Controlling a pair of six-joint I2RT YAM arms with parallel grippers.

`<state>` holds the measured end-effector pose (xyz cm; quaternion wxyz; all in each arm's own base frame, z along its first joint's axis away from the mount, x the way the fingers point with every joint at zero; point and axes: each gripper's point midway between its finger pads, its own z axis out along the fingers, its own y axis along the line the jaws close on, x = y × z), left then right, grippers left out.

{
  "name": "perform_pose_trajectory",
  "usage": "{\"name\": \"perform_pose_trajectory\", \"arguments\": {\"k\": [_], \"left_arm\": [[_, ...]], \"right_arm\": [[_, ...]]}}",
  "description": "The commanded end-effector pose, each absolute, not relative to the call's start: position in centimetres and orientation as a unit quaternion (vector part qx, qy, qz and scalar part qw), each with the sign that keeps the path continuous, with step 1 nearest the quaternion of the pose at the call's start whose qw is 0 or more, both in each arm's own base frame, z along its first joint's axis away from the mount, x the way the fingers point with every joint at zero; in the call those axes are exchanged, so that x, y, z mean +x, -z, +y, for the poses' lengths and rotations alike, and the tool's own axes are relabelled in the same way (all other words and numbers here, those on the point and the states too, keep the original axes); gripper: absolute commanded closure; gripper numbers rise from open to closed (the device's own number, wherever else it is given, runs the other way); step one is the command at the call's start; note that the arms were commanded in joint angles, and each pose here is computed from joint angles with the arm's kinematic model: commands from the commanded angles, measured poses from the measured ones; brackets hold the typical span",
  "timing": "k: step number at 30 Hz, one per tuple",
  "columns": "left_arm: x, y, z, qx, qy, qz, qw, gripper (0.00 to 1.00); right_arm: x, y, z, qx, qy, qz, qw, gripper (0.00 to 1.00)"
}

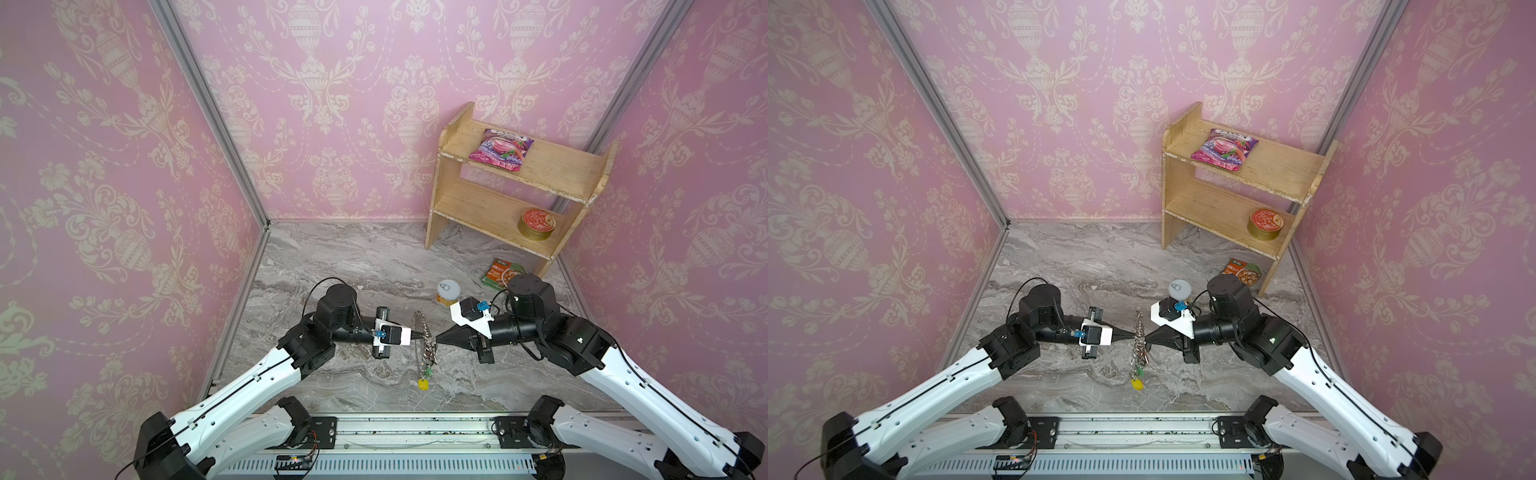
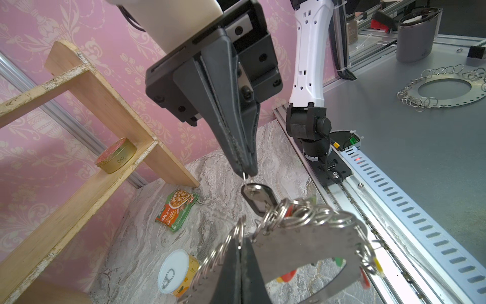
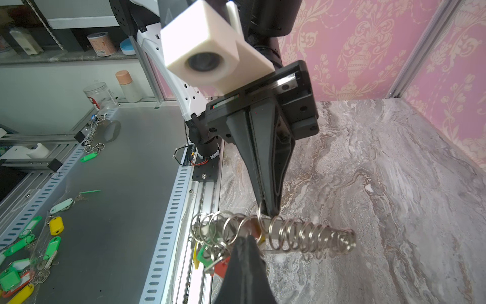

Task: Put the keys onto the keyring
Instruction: 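Open the right gripper and draw it back while the left gripper holds the plate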

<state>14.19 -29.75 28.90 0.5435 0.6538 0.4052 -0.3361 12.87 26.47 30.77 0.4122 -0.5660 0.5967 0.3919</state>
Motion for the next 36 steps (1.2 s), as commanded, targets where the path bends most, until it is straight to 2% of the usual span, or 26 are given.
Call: {"name": "perform_pose_trajectory", "arguments": {"k": [1,18,36], "left_arm": [[13.86,-30.95,-29.88,0.657,0.329,0.372,0.567,1.00],[13.65,-30.68,-29.87,0.658,0.339,0.378,0.556,1.00],[13.78,-30.66,-29.67,0.659,0.328,0.383,0.558,1.00]], "right_arm": [[13.11,-31.33,26.51,-0.574,-0.371,0.596,0.422,1.00],[13.80,-31.25,26.75,-0.583,-0.329,0.598,0.442,1.00],[12.86,-30.90,27.09,-0.591,-0.354,0.595,0.415,1.00]]}}
